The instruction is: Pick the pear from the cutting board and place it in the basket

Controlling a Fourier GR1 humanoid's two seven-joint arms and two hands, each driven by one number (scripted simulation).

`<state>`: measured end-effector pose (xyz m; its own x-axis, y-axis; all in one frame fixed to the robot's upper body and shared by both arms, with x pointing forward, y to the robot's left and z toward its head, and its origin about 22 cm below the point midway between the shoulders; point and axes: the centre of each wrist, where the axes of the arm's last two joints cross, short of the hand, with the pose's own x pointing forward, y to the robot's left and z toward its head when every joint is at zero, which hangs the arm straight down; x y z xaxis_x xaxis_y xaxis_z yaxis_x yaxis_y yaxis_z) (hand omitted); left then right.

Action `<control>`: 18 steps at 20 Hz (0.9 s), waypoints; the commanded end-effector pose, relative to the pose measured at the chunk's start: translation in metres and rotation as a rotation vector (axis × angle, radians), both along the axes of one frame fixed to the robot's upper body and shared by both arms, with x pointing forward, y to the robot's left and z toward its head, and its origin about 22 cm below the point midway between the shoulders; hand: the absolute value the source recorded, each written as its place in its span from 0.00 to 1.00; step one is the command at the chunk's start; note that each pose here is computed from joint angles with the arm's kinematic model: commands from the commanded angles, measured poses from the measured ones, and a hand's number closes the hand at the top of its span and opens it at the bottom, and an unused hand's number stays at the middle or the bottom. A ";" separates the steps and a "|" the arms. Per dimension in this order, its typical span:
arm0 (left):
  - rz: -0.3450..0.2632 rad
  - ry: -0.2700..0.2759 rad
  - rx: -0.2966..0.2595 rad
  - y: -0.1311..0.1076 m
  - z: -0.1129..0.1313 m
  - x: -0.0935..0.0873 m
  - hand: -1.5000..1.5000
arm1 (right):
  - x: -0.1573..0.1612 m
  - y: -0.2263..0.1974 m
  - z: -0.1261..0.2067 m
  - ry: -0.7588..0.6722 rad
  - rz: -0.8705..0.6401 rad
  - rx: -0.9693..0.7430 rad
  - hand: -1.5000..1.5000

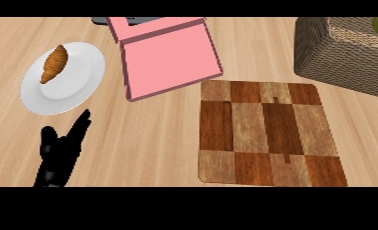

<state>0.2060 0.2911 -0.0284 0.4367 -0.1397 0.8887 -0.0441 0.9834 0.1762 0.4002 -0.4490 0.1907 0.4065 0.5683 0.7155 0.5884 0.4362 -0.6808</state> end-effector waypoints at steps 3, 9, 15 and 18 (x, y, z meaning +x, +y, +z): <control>0.005 0.092 -0.041 -0.018 -0.017 -0.005 0.50 | -0.017 -0.030 0.009 -0.026 0.011 -0.042 0.00; -0.001 0.101 -0.039 -0.013 -0.022 -0.006 0.50 | -0.013 -0.027 0.022 -0.170 -0.043 0.046 0.00; 0.014 0.109 -0.047 0.005 -0.012 0.000 0.50 | -0.053 -0.076 0.021 -0.216 -0.147 0.094 0.00; 0.029 0.109 -0.033 -0.001 -0.012 -0.016 0.50 | -0.075 -0.096 0.032 -0.202 -0.175 0.103 0.00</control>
<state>0.2035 0.2953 -0.0289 0.4593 -0.1253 0.8794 -0.0613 0.9832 0.1721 0.3506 -0.5205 0.2169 0.3229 0.4420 0.8369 0.7617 0.4035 -0.5070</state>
